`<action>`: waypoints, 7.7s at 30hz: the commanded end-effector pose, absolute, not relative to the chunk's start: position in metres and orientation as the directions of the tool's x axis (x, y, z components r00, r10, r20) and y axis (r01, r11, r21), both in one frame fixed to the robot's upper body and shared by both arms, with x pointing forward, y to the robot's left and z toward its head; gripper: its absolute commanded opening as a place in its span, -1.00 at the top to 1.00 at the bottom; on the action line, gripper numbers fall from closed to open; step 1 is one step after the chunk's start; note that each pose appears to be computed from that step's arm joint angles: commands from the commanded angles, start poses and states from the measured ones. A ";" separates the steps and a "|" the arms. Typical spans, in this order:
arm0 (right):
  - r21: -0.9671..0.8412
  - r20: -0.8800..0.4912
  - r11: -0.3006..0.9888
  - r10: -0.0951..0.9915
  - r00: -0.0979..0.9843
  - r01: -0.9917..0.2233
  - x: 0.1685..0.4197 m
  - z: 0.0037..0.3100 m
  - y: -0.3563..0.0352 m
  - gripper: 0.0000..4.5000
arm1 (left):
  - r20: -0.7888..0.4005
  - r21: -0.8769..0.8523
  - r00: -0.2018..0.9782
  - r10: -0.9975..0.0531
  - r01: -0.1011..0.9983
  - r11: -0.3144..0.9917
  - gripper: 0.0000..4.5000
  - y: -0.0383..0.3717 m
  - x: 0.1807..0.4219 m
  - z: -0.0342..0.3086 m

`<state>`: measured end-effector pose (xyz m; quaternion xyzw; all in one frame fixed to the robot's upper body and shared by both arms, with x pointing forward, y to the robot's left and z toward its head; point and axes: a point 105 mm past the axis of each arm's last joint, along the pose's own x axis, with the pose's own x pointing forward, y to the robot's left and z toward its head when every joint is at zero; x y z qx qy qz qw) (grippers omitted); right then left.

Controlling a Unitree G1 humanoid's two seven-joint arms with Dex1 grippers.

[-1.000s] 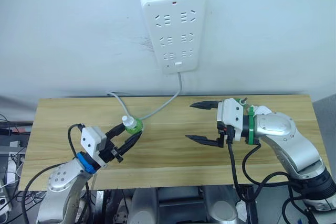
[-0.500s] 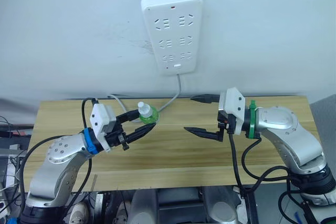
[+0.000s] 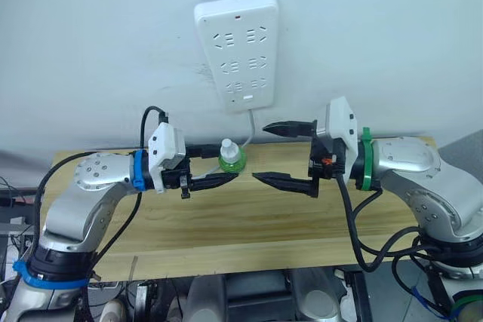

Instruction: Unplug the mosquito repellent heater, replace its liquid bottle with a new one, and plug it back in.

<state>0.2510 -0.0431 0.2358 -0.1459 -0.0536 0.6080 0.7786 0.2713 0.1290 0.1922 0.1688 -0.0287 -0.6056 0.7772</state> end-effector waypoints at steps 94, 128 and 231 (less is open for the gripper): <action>-0.267 -0.095 0.028 0.994 0.056 -0.963 0.241 0.242 -0.007 0.28 | -0.069 0.417 0.189 -0.980 0.898 0.144 0.04 0.116 0.265 0.220; -0.361 -0.142 -0.213 0.975 -0.172 -0.908 0.222 0.230 0.009 0.47 | -0.148 0.255 -0.031 -0.989 0.965 -0.068 0.04 0.114 0.252 0.216; -0.324 -0.133 -0.284 0.958 -0.254 -0.902 0.210 0.241 0.005 0.51 | -0.071 0.183 -0.080 -0.994 0.979 -0.092 0.04 0.115 0.234 0.220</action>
